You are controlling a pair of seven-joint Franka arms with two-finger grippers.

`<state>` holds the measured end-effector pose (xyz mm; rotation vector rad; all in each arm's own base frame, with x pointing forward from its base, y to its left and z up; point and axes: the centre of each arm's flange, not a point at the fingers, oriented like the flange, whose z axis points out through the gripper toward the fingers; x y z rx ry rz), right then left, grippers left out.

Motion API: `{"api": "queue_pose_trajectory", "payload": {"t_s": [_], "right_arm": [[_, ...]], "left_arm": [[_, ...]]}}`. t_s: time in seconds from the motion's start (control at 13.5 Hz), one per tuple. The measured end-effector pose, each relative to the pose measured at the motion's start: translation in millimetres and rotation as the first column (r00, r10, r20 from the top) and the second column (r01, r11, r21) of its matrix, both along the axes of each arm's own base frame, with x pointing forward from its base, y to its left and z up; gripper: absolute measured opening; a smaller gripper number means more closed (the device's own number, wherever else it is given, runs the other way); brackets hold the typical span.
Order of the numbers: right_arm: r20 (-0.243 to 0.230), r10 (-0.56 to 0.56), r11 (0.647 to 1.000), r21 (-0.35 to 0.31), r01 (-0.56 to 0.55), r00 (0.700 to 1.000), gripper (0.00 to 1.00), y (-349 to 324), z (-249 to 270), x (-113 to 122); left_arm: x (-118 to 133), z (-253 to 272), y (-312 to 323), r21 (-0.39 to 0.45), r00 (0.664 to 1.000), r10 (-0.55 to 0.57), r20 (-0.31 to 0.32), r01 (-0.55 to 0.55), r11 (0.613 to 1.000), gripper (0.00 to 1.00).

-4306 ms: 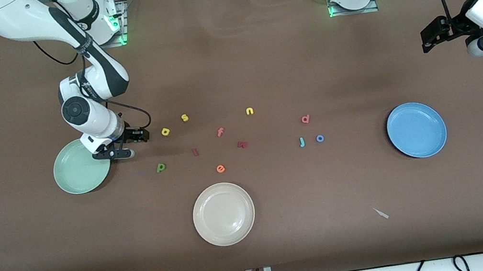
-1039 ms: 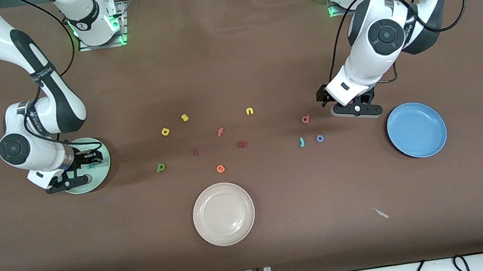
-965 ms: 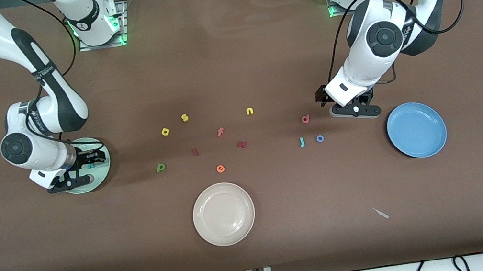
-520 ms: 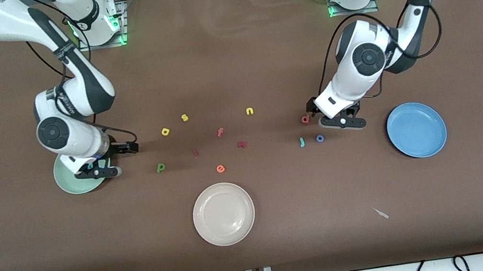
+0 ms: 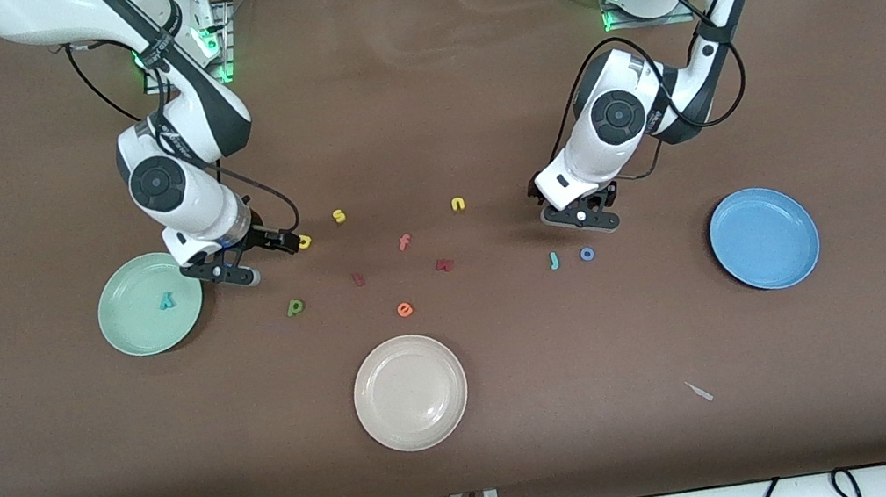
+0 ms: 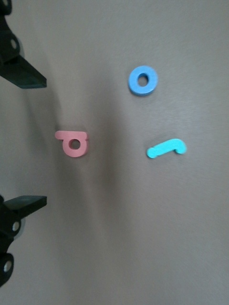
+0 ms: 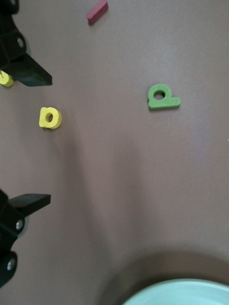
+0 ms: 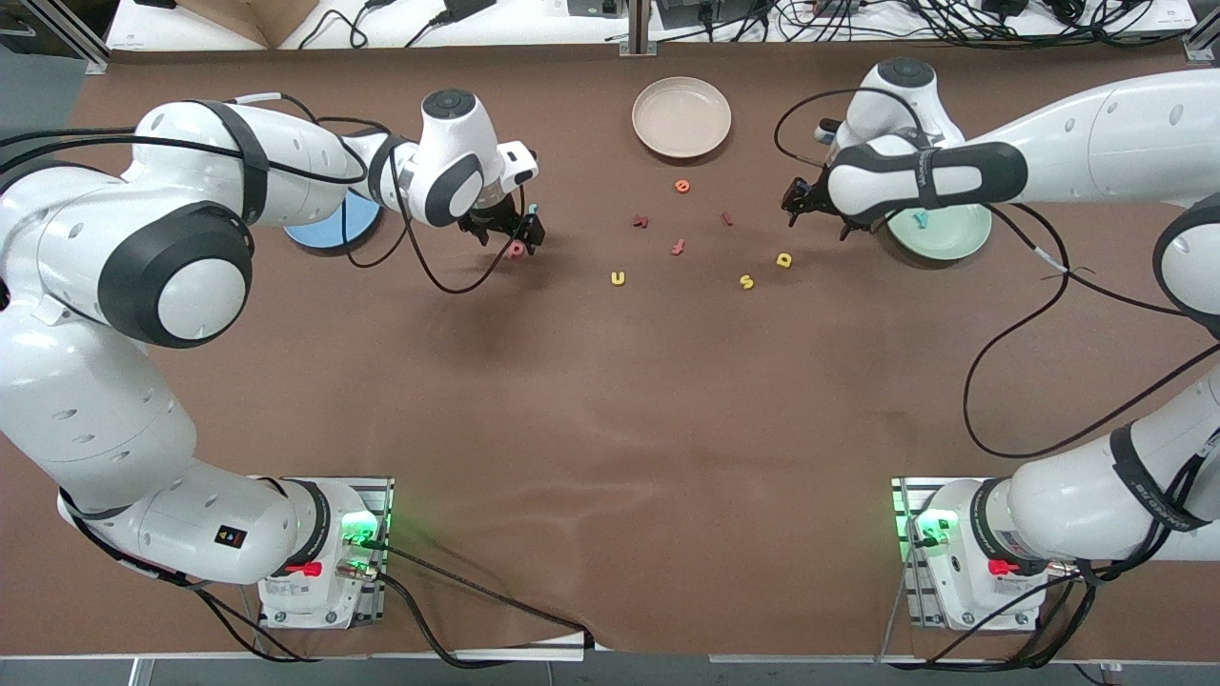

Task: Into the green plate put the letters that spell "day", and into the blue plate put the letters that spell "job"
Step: 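Grasp the yellow letter with the right gripper while the left grasps pink p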

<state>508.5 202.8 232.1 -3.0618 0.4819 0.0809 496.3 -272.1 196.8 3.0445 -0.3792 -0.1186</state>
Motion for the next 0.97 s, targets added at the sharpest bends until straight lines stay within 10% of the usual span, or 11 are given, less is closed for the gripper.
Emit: {"api": "queue_pose_trajectory", "payload": {"t_s": [0.52,0.97], "right_arm": [[0.031,0.024,0.999,0.022,-0.024,0.999,1.00,29,-20,-27],[0.030,0.076,0.997,0.002,-0.076,0.997,1.00,31,-36,-26]], "left_arm": [[0,-19,-8,-0.019,0.999,-0.005,0.032,0.005,1.000,0.97],[8,-20,-5,-0.021,0.999,0.005,0.042,-0.005,1.000,0.73]]}}
